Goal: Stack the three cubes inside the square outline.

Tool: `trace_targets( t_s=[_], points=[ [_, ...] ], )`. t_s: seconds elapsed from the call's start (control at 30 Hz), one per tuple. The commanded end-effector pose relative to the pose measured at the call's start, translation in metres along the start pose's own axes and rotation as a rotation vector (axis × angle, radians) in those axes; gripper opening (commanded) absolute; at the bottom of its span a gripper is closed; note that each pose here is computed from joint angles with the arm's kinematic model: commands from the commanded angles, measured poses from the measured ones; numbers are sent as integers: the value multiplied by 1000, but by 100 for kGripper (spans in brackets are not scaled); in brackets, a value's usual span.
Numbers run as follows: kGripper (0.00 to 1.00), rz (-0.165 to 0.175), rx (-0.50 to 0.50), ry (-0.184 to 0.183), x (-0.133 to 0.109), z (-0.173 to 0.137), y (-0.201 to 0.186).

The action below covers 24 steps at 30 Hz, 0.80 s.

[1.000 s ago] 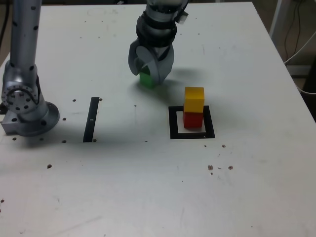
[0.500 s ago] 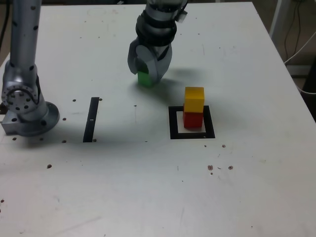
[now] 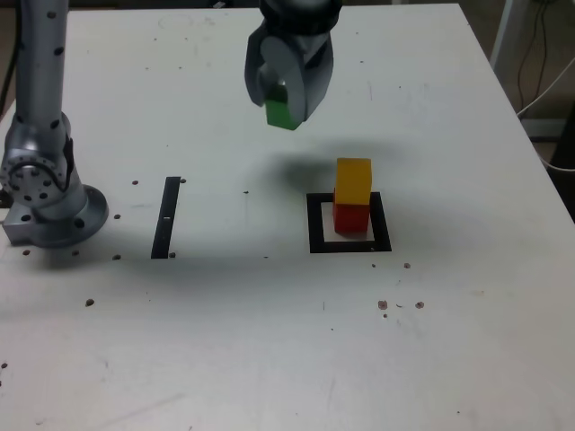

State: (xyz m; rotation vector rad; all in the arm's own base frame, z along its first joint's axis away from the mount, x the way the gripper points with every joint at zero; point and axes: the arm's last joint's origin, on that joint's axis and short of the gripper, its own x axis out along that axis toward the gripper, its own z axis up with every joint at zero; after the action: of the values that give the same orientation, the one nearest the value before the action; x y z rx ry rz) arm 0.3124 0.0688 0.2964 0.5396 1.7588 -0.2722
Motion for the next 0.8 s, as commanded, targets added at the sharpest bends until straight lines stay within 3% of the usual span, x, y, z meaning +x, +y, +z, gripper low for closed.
trace_targets(
  t_s=[0.0, 0.47, 0.77],
  points=[
    [33, -1, -8, -11, -10, 0, -3],
    [33, -10, -108, -31, -51, 19, -26],
    [33, -35, -208, -20, -54, 39, -38]
  ],
)
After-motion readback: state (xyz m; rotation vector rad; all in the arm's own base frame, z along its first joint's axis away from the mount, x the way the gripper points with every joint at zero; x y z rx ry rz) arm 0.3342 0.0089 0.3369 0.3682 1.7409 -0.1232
